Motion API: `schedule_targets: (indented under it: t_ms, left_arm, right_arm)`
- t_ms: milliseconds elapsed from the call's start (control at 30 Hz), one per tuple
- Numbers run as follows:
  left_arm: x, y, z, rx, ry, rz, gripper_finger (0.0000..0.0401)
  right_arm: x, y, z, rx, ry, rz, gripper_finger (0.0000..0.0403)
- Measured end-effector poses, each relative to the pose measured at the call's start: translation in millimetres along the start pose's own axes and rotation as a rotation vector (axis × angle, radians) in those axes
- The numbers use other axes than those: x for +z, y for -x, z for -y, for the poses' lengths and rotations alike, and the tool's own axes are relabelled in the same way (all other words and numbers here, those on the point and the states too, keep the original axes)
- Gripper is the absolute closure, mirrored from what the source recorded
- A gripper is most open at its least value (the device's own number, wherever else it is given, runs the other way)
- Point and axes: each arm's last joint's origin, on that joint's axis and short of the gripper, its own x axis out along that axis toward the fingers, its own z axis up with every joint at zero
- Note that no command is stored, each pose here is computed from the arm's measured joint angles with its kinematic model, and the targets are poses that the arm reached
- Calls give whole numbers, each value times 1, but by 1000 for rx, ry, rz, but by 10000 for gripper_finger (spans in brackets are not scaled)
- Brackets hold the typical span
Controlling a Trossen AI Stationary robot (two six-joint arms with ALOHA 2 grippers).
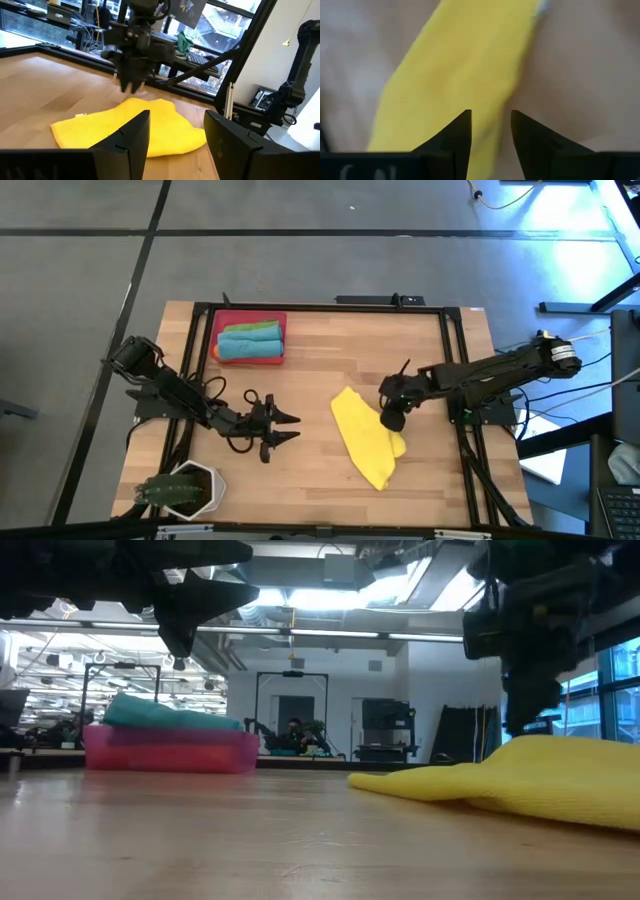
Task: Roll microfiber towels into tight, uniform cylinder then place into a basket
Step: Fold the yellow microfiber towel
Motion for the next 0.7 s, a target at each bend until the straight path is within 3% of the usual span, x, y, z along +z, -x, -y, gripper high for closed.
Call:
schedule_targets:
  t_ms: [100, 233, 467, 567, 700]
  left_arm:
    - [0, 0, 0, 1, -3, -3, 226]
    - [-1, 0, 0, 4, -8, -11, 226]
    - [-2, -1, -2, 13, -16, -22, 226]
    - [-2, -1, -2, 16, -16, -21, 226]
    - [-1, -2, -6, 36, -16, -14, 226]
  right_arm:
    - [-5, -11, 2, 117, 3, -46, 264]
    - [-13, -26, 10, 147, 2, -96, 264]
    - [-7, -32, 5, 242, 96, 18, 272]
    - [-1, -29, 0, 267, 165, 60, 302]
    - [8, -23, -9, 286, 287, 112, 378]
